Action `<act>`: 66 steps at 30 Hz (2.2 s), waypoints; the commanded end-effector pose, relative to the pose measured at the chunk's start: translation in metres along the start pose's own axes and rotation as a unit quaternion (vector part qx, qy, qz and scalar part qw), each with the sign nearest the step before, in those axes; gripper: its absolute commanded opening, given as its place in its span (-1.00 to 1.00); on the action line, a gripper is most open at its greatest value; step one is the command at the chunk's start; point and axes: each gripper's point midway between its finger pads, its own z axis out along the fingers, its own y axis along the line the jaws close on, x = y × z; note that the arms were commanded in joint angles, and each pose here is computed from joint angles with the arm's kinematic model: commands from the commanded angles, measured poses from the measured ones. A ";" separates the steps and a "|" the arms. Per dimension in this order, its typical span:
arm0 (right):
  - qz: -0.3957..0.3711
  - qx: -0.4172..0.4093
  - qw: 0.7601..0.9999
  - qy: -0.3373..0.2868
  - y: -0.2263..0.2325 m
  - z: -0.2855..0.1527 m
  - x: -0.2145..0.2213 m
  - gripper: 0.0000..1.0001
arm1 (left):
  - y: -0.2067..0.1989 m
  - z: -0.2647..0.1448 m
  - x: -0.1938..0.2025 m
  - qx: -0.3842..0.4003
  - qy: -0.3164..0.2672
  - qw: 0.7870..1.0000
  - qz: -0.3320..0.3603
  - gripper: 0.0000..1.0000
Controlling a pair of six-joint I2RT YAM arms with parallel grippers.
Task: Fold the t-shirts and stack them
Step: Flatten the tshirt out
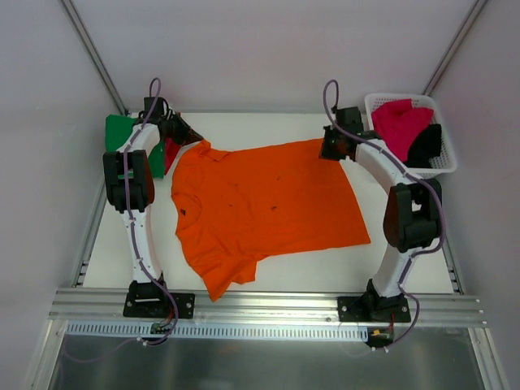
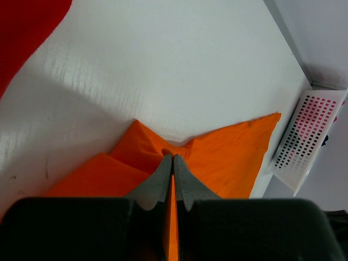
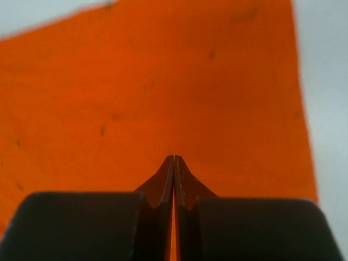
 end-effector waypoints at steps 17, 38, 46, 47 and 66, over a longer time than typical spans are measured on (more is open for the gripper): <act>-0.007 0.054 0.994 0.093 -0.005 -0.047 0.191 -0.99 | -0.021 -0.008 0.002 0.024 -0.004 1.000 0.013 -1.00; -0.043 0.084 0.991 0.094 -0.019 -0.069 0.217 -0.99 | -0.021 -0.145 0.136 -0.094 -0.141 0.964 0.207 0.44; -0.039 0.066 0.995 0.068 -0.017 -0.088 0.212 -0.99 | 0.068 -0.170 0.268 -0.168 -0.009 0.966 0.198 -1.00; -0.038 0.064 0.995 0.066 -0.018 -0.090 0.213 -0.99 | 0.082 -0.174 0.284 -0.177 0.012 0.964 0.197 -1.00; -0.031 0.042 0.998 0.031 -0.014 -0.107 0.204 -0.99 | 0.165 -0.190 0.375 -0.332 0.164 0.900 0.231 -1.00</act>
